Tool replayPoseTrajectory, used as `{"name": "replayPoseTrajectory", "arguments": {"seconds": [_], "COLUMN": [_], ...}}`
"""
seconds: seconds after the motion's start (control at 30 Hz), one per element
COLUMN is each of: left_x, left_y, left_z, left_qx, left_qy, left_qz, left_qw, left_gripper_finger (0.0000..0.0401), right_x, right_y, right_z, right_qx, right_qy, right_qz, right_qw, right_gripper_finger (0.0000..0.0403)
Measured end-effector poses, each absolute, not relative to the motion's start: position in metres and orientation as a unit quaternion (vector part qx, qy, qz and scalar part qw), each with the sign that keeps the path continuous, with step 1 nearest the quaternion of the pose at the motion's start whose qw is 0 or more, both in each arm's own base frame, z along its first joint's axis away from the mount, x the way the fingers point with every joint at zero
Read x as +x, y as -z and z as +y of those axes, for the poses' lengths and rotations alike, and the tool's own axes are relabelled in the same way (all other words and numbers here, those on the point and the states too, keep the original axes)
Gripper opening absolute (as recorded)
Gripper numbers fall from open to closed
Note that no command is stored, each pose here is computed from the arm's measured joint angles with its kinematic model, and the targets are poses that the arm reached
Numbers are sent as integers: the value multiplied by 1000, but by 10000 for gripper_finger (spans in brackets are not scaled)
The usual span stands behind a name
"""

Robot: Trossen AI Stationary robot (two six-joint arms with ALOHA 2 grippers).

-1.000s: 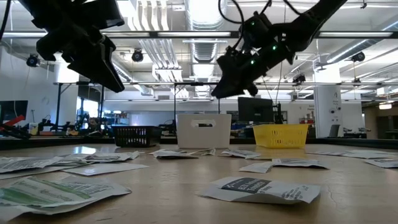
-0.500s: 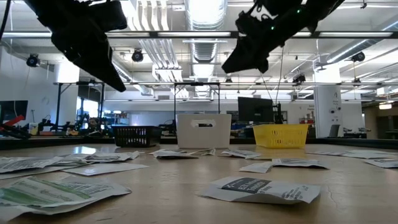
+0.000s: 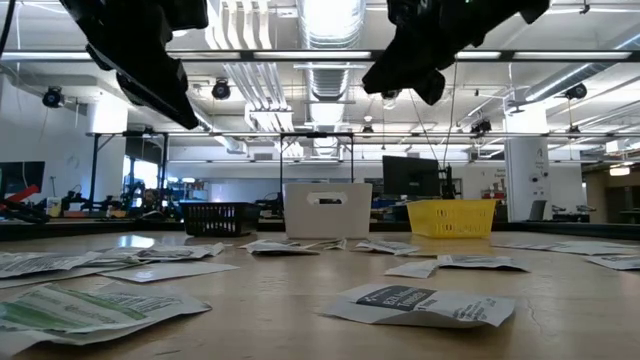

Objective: Pick & Place First Aid Supplies
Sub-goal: Put the green bandage into the yellow basket

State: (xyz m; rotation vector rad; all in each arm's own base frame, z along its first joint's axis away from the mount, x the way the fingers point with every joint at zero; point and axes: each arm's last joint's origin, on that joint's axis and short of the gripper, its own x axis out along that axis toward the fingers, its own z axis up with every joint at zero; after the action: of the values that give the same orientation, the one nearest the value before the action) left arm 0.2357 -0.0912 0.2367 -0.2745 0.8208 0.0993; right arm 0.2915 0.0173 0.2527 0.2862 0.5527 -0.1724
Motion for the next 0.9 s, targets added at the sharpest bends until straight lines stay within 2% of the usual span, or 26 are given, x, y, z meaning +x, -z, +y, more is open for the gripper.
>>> {"name": "replayPoseTrajectory", "arguments": {"seconds": [0.37,0.7,0.9], "left_x": [247,256,267], "left_y": [-218,-191,-187], "left_z": [-126,-156,-173], "left_qx": [-178,-201,-198], "left_qy": [23,63,91], "left_qz": [411,455,470], "left_qw": [894,866,855], "left_gripper_finger": [147,147,147], "right_x": [278,273,272], "right_y": [-240,-234,-234], "right_z": [59,72,72], "right_qx": [168,204,215], "right_qy": [119,117,121], "right_qz": [299,305,306], "right_qw": [932,923,920], "right_gripper_finger": [42,38,38]}}
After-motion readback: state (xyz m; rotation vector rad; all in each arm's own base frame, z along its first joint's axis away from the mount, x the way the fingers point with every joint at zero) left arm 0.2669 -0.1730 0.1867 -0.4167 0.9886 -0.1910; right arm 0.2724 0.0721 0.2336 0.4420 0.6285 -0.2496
